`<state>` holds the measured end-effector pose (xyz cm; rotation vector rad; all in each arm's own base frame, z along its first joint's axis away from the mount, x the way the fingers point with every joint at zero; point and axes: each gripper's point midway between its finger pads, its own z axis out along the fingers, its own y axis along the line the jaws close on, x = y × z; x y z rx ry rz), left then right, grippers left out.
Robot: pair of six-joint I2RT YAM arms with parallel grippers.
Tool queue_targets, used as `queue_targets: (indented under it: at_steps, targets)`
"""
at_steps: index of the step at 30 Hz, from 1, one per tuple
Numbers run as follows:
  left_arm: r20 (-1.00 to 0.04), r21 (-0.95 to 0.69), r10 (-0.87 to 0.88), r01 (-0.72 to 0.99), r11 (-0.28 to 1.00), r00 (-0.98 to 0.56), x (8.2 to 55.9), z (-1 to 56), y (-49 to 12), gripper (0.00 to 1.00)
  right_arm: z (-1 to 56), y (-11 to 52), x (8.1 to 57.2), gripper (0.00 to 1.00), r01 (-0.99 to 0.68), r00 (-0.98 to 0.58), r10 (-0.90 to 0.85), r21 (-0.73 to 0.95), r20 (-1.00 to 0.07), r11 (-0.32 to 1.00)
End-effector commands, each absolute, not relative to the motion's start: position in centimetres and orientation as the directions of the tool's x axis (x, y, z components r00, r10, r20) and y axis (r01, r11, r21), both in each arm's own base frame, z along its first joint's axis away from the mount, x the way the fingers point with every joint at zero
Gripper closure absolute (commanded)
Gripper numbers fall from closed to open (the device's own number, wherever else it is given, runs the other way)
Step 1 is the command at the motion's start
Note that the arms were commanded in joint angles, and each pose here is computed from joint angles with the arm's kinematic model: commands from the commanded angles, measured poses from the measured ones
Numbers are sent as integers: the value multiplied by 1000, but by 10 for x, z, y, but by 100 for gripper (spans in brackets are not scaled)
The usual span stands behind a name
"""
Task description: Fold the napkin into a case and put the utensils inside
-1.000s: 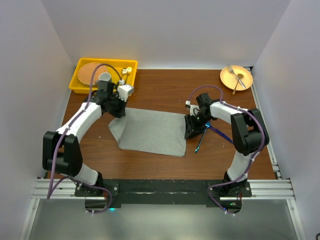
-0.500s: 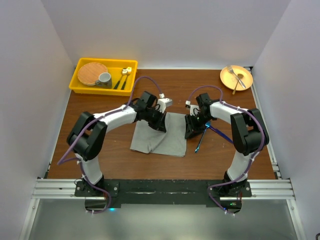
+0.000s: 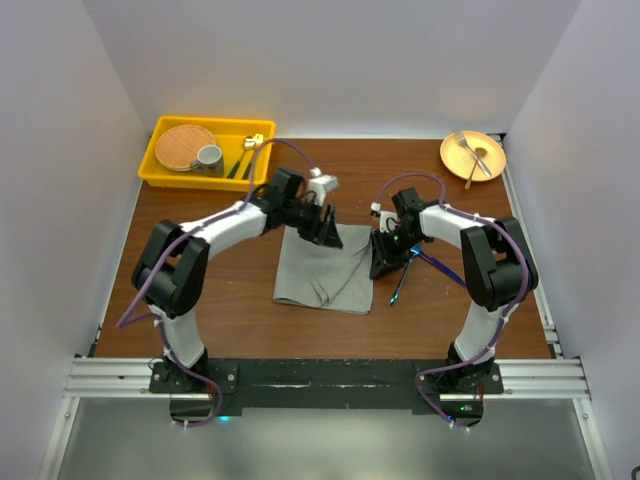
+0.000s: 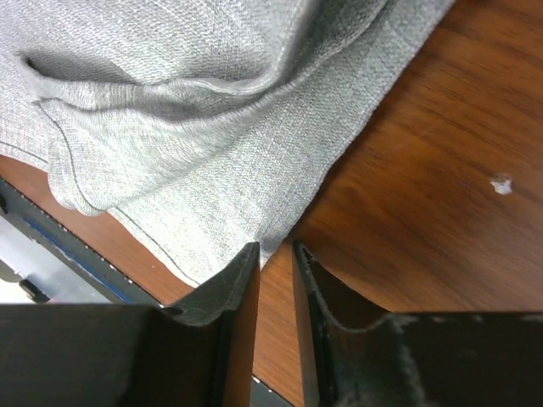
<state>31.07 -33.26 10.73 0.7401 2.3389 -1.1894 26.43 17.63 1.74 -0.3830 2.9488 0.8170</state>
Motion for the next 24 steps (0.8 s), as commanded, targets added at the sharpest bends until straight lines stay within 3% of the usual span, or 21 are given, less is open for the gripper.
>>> queue_targets:
  at_steps: [1, 4, 10, 13, 17, 22, 24]
  targets:
    - [-660, -535, 178, 623, 570, -730, 340, 144, -253, 38, 13, 182, 263, 79, -261, -965, -222, 513, -137, 818]
    - [-664, -479, 175, 593, 647, -727, 337, 137, -203, 38, 14, 194, 259, 88, -273, -962, -230, 546, -147, 792]
    - [-606, -414, 187, 507, 756, -773, 321, 108, -129, 39, 16, 236, 237, 90, -310, -950, -253, 621, -181, 720]
    - [-576, -408, 180, 471, 782, -797, 313, 98, -107, 39, 16, 271, 229, 88, -321, -946, -262, 657, -191, 682]
    - [-564, -400, 149, 426, 811, -813, 315, 96, -83, 39, 59, 335, 209, 73, -397, -909, -341, 746, -239, 534]
    - [-535, -375, 88, 329, 867, -840, 309, 93, -48, 43, 123, 322, 189, 69, -544, -808, -493, 730, -322, 414]
    - [-513, -358, 104, 322, 876, -852, 298, 86, -43, 50, 137, 304, 187, 69, -604, -757, -552, 697, -349, 387]
